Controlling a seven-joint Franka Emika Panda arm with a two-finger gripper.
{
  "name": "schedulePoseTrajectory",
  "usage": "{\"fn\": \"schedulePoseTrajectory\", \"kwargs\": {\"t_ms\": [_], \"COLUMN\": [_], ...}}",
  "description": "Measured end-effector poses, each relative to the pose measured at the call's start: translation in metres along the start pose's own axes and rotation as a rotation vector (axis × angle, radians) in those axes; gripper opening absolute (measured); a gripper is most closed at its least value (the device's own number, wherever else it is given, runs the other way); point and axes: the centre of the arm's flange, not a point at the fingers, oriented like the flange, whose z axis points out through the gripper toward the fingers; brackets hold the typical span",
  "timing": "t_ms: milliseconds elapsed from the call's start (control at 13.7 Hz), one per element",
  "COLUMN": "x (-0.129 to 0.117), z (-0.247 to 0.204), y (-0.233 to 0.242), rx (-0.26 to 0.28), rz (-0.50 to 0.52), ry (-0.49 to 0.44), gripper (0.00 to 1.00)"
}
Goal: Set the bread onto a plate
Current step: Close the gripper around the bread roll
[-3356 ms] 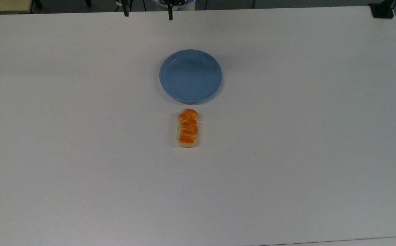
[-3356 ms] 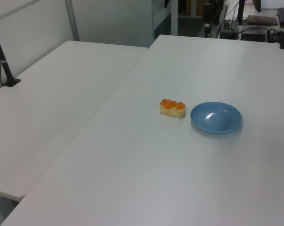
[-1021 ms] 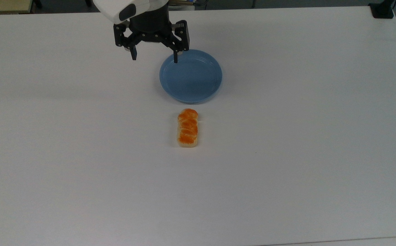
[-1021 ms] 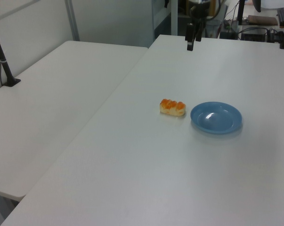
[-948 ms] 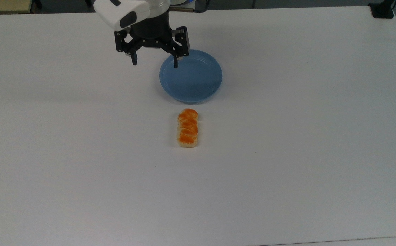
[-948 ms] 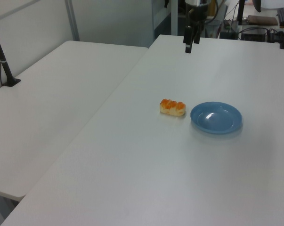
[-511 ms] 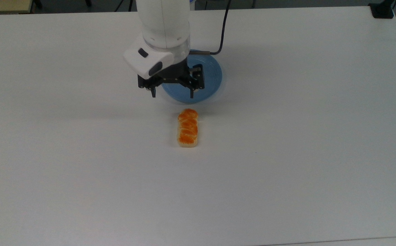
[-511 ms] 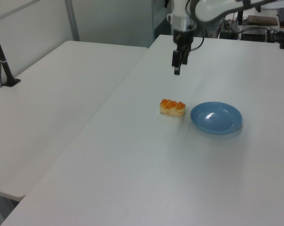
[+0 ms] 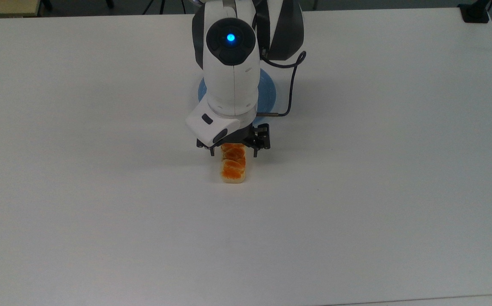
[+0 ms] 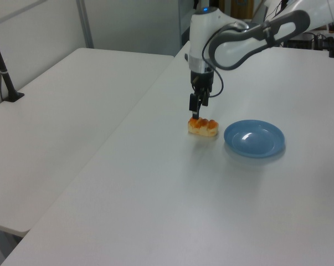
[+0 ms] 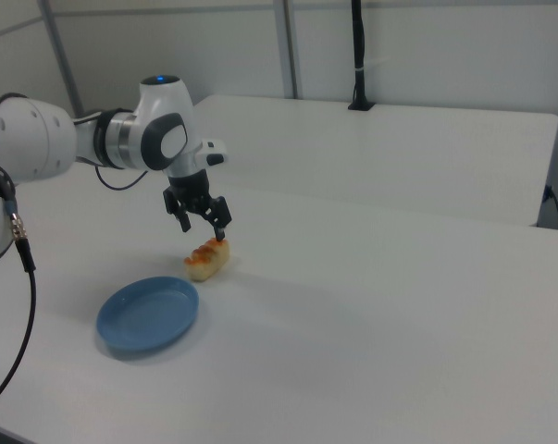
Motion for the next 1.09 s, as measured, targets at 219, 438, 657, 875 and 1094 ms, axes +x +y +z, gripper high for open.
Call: {"fn": "schedulePoseTrajectory", "kwargs": {"t_ms": [219, 438, 657, 875, 1094], "x": [0.001, 0.001, 0.001, 0.001, 0.002], "z": [0.027, 0.037, 0.04, 0.043, 0.047], "y": [0.0, 0.001, 0.001, 0.002, 0.001], "rx": [-0.004, -0.007, -0.009, -0.009, -0.007], "rz": [0.002, 0.003, 0.003, 0.004, 0.013], "ry": [-0.023, -0.036, -0.041, -0.045, -0.026], "gripper": [0.95, 0.82, 0.77, 0.68, 0.56]}}
